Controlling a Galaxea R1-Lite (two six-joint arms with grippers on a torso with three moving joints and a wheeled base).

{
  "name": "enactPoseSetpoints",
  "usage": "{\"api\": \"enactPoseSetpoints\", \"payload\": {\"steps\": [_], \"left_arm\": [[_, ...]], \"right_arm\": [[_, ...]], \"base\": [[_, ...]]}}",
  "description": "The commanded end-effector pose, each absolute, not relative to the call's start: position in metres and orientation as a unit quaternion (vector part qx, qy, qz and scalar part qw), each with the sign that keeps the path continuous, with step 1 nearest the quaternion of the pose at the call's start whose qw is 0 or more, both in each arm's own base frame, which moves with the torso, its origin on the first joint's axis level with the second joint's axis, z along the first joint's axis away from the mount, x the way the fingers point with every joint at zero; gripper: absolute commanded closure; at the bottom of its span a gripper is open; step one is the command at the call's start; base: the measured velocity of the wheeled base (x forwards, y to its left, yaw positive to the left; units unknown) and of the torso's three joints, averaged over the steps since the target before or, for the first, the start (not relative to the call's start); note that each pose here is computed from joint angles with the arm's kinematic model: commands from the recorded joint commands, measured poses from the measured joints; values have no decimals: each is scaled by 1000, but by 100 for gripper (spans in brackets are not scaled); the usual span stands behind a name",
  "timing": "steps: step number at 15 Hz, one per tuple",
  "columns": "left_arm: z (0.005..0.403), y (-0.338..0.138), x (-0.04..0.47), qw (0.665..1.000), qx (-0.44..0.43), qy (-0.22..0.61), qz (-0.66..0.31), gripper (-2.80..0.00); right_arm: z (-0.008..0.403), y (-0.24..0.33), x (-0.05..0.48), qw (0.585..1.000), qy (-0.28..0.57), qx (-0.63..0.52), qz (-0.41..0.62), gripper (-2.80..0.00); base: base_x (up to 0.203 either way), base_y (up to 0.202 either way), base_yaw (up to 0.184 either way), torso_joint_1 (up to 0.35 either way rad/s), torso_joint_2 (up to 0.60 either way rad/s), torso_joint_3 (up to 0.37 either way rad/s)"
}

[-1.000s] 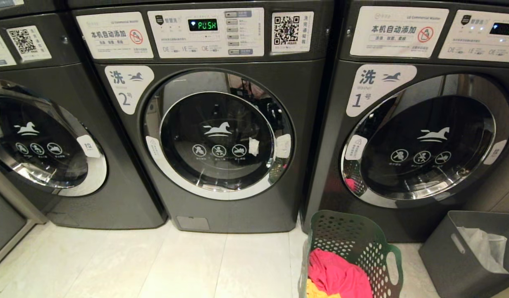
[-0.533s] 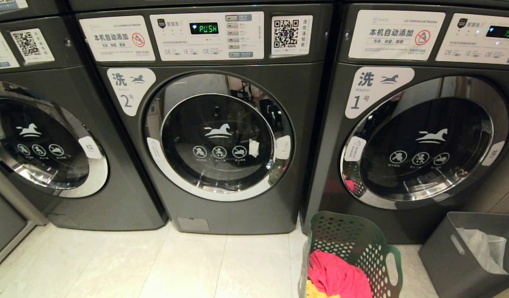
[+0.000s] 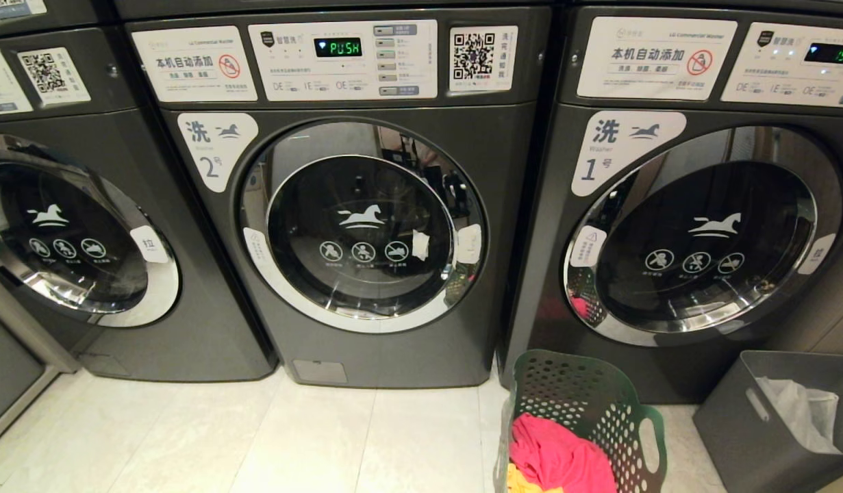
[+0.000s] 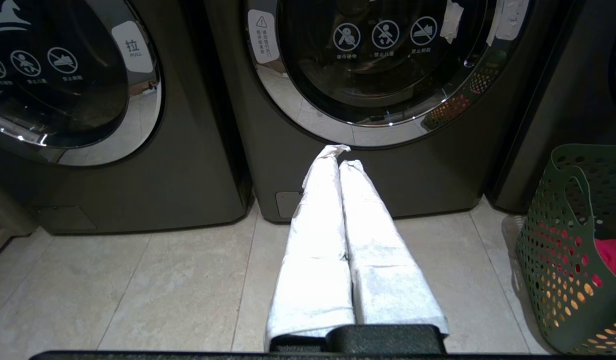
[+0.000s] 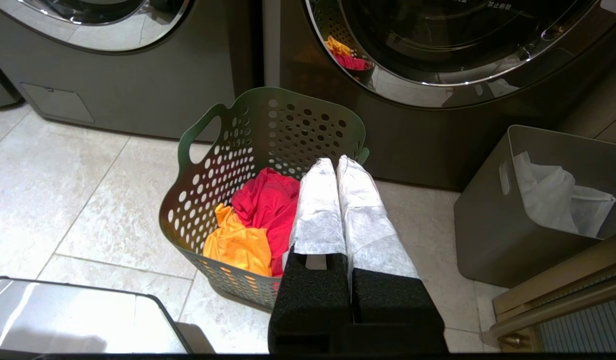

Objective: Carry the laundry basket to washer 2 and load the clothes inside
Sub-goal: Open the lid of the washing machine

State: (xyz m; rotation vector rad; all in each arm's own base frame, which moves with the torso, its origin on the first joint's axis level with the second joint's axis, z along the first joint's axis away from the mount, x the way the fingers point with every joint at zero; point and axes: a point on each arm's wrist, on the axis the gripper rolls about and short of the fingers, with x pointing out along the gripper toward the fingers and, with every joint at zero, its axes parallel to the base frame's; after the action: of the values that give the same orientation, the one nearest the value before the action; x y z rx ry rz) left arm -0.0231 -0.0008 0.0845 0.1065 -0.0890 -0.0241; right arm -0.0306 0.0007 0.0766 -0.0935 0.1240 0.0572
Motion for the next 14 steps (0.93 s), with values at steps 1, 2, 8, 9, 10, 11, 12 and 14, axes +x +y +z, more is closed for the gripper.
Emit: {"api": "enactPoseSetpoints", "payload": {"steps": [1,2,8,9,10,11,12,14], "left_arm": [[75,-1,-20,998,49,-27,-13,0],[75,-1,-20,999,42,-27,-13,0],[74,-1,-20,999,36,-27,-14,0],[74,-1,-20,999,37,-26,-14,0],[74,-1,-20,999,40,-26,-16,0],[74,-1,-20,999,40,-26,-14,0],[74,-1,-20,999,39,-26,-14,0],[74,-1,-20,999,40,-26,-14,0]], "right_arm": [[76,1,-31,997,62,-47,29,0],[76,1,-31,997,62,-47,29,0],[75,1,-30,996,63,-55,32,0],[76,1,-30,996,60,-55,32,0],[76,1,-30,996,59,-61,33,0],[76,1,-30,996,59,-61,33,0],[76,1,-30,996,60,-59,31,0],[76,1,-30,996,59,-56,30,0]], "base": [[0,0,0,0,0,0],[0,0,0,0,0,0],[0,0,0,0,0,0],[0,0,0,0,0,0],[0,0,0,0,0,0],[0,0,0,0,0,0],[0,0,0,0,0,0],[0,0,0,0,0,0]]}}
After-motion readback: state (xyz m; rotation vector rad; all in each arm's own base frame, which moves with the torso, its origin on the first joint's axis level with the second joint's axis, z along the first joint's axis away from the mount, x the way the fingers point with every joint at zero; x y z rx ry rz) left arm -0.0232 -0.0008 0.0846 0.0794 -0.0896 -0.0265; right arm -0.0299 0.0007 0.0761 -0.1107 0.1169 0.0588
